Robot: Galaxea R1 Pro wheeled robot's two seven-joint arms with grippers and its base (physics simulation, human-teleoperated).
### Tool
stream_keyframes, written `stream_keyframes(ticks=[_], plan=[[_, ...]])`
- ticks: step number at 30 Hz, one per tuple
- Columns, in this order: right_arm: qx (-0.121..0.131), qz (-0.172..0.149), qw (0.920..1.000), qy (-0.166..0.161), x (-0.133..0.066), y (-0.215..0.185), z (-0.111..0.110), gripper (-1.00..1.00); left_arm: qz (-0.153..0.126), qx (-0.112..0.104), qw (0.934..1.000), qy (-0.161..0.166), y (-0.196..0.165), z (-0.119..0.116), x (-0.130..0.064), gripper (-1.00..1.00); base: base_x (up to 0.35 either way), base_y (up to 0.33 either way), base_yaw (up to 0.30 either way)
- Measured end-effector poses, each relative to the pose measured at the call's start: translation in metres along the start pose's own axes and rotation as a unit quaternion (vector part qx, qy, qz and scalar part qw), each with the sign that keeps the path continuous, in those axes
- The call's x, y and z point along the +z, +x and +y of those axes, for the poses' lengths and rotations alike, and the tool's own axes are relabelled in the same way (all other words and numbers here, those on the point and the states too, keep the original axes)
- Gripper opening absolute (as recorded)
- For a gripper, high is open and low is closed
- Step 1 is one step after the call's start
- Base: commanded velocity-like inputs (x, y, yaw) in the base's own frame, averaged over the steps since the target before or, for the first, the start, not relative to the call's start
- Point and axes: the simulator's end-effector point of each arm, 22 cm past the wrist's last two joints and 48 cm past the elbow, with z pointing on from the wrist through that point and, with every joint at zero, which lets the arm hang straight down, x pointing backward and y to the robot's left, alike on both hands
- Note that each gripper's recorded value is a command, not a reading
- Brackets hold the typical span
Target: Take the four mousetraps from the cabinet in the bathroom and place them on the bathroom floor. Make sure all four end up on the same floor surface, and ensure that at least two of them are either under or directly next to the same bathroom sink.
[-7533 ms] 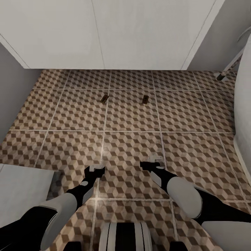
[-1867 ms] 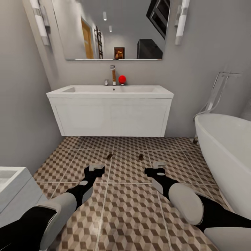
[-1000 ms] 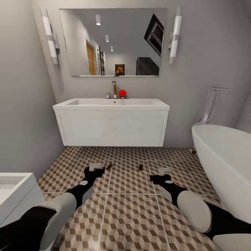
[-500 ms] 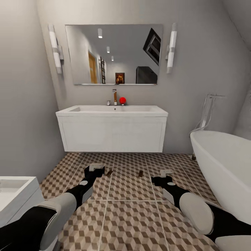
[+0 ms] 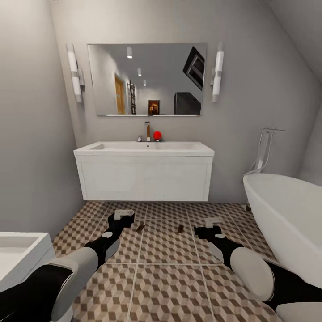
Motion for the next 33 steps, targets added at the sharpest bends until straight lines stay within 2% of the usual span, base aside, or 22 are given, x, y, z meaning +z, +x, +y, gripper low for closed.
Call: stream_keyframes(ticks=[33], plan=[[0.007,-0.006,0.9999,0.005,-0.015,-0.079,-0.006,1.0,0.001,0.0,1.0,0.0,-0.073,-0.001,0.005,1.0,0.0,0.0,0.0]])
